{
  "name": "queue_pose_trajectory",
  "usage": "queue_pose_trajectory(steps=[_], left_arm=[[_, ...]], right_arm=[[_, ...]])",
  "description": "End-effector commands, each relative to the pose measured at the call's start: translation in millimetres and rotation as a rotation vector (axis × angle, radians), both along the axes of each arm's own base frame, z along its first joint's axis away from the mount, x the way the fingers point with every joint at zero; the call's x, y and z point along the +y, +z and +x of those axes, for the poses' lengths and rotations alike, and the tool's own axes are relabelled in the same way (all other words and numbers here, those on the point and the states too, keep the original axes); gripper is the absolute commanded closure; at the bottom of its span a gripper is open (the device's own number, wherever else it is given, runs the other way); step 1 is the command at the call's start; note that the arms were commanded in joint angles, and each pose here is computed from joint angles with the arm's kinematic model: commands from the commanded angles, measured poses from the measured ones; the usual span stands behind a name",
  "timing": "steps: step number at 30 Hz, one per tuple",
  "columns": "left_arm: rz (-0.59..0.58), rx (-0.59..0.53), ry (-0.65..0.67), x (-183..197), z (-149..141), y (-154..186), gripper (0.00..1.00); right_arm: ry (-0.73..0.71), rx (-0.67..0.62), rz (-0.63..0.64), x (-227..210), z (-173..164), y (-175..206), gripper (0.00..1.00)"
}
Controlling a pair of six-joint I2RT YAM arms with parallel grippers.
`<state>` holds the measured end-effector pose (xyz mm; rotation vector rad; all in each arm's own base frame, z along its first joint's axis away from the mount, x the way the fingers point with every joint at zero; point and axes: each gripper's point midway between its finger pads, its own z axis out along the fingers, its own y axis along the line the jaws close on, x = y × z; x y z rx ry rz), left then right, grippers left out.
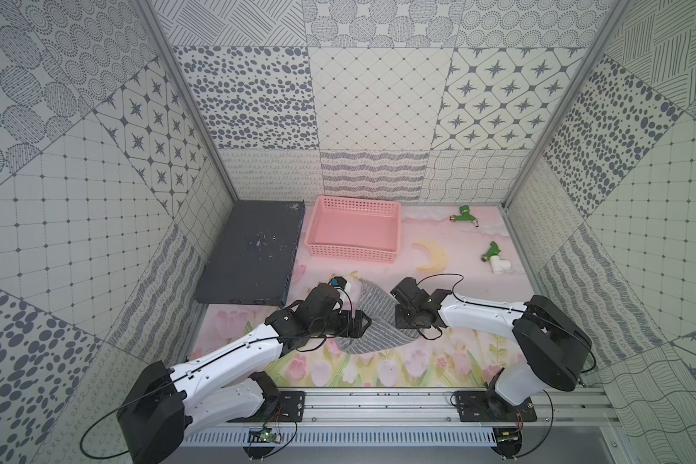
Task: Fold the square dishcloth
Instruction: Flatten out the cleaning item at the center of the board.
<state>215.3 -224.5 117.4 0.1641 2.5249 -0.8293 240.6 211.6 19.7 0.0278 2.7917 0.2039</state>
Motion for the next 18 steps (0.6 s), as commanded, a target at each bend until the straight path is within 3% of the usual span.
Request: queue_pose_trajectory(steps=[1, 7, 10, 14, 18], left_arm=[[0.078, -0.027, 0.063, 16, 7, -6, 0.08], [0.09, 0.015, 0.074, 8, 14, -13, 0.2], [0.115, 0.06, 0.071, 4, 12, -25, 0.27], [0.193, 0.053, 0.069, -5, 11, -36, 0.28], [0.185, 0.012, 0.049, -23, 20, -39, 0.32]], right_arm=[[-0.117, 0.052, -0.138, -55, -12, -20, 0.99], [-0.228, 0.0, -0.083, -86, -3, -1, 0.98], [-0.21, -0.04, -0.038, -82, 0, 14, 0.93], [-0.185, -0.064, 0.0, -76, 2, 26, 0.89], [-0.144, -0.108, 0.04, -66, 11, 45, 0.84]])
